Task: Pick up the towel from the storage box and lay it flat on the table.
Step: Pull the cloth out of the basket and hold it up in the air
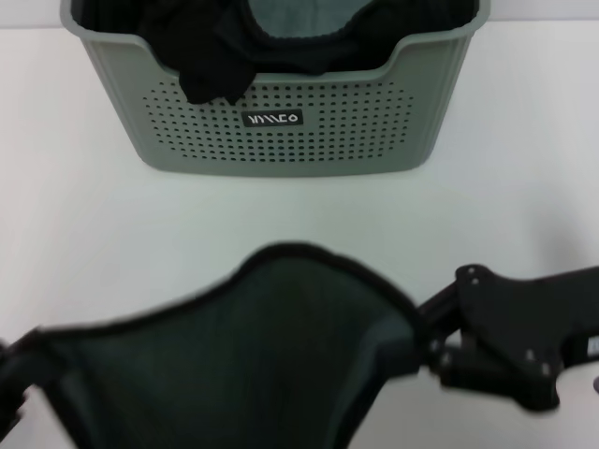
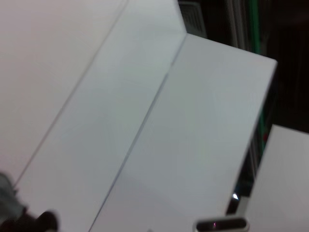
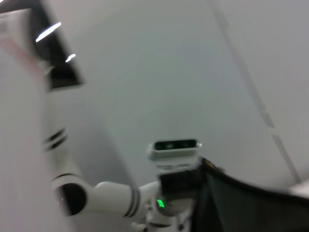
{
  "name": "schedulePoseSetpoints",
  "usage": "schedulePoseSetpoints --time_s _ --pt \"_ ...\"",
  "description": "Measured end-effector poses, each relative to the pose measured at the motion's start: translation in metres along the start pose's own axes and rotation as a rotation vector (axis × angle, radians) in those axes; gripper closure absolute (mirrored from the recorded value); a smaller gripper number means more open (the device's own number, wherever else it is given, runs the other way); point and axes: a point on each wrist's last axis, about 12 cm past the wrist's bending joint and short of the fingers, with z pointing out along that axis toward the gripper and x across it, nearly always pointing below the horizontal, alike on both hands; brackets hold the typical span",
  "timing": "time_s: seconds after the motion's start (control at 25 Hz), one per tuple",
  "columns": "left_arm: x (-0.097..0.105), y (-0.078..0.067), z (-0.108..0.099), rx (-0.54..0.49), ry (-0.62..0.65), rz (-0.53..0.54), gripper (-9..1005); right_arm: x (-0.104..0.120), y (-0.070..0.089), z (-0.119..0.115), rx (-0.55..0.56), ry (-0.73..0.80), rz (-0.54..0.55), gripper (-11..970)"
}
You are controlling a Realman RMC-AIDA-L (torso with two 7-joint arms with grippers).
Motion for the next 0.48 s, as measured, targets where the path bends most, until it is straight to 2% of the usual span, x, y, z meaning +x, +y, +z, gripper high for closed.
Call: schedulePoseSetpoints --time_s 0.12,0.2,0.36,0.48 --pt "0.015 0.031 0.009 -0.012 -0.005 -0.102 982 0.024 -0.024 -0.019 0.070 -0.038 0.130 949" --pt "0.024 0.050 0.021 0.012 0.022 -0.167 982 0.036 -0.034 -0.029 0.106 -0.048 0.182 949" --pt "0.030 0.071 0.049 0.094 0.099 -0.204 982 0.044 -0.045 -0.036 0.161 -0.026 0.205 949" --pt "0.033 0.079 0.061 0.099 0.136 -0.209 982 0.047 -0.050 -0.042 0.221 -0.010 0.210 948"
